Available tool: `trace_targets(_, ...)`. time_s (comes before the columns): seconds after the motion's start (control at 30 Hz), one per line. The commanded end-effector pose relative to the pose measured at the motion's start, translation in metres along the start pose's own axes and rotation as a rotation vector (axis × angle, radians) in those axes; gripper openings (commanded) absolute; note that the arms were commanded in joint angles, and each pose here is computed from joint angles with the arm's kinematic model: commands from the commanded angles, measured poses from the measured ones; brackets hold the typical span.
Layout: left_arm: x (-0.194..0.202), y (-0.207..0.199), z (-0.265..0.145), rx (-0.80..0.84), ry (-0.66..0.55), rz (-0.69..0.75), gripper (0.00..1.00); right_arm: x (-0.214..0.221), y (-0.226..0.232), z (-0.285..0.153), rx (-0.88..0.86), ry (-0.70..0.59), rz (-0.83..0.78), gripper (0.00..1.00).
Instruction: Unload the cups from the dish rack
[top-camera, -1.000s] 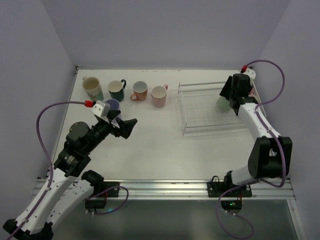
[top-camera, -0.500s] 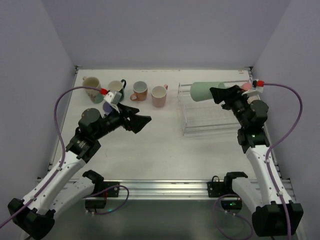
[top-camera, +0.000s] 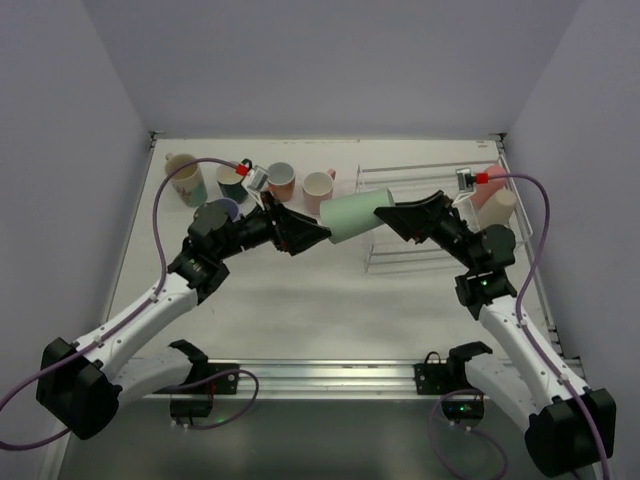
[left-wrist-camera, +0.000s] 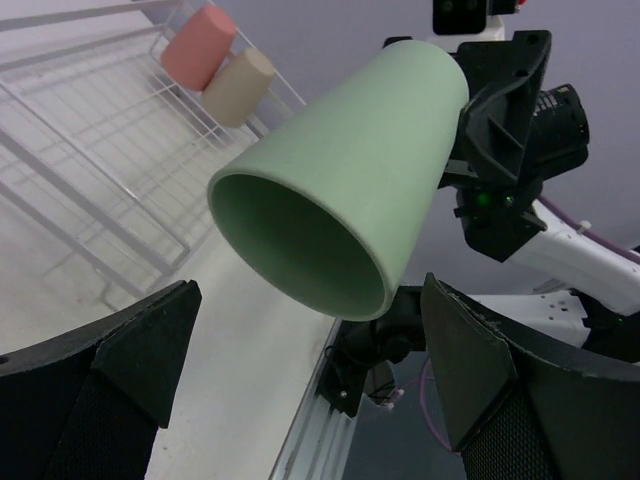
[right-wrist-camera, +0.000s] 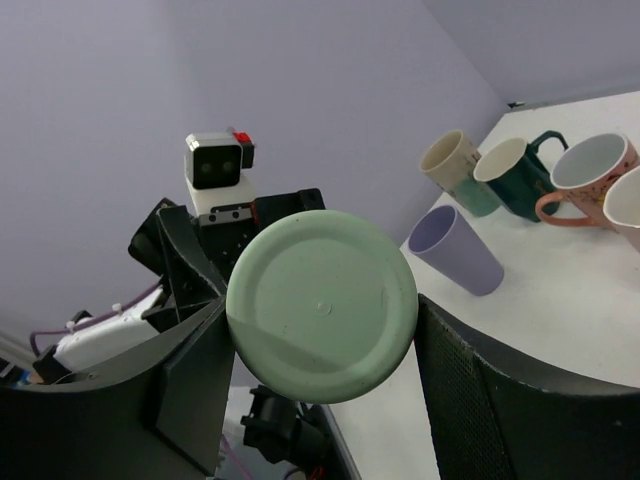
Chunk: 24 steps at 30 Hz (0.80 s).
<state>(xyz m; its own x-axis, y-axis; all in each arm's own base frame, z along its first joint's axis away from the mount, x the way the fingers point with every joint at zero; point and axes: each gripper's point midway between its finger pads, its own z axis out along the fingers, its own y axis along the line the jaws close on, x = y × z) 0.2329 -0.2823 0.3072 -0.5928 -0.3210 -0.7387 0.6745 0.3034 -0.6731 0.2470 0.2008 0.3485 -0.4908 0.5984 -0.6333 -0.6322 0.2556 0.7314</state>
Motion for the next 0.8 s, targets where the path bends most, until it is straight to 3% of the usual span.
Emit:
trace_targets(0.0,-0.018,-0.041,0.005,0.144,-0.044,0.015,1.00,0.001,0.022,0.001,-0.114,0.013,0.008,0.45)
trace_targets(0.23,-0.012,-0.054,0.009,0.198,-0.023,0.001,0.95,0.006,0.012,0.003,-0.092,0.024,0.017,0.45)
trace_targets(0.43,-0.008,-0.061,0.011,0.259,-0.020,-0.021,0.82,0.016,0.007,0.011,-0.104,0.059,0.050,0.45)
trace_targets(0.57,-0.008,-0.068,0.011,0.305,-0.040,-0.029,0.56,0.025,0.002,0.016,-0.117,0.076,0.081,0.45)
trace_targets(0.63,-0.011,-0.069,0.009,0.309,-0.072,-0.029,0.49,0.030,0.000,0.018,-0.126,0.080,0.094,0.45)
trace_targets(0.7,-0.016,-0.071,0.006,0.307,-0.106,-0.016,0.27,0.033,-0.002,0.018,-0.127,0.081,0.114,0.45)
trace_targets(0.73,-0.018,-0.070,0.005,0.300,-0.119,-0.009,0.10,0.034,-0.003,0.019,-0.136,0.076,0.115,0.45)
trace_targets(0.77,-0.019,-0.064,0.006,0.260,-0.133,-0.016,0.02,0.035,-0.003,0.018,-0.139,0.076,0.122,0.46)
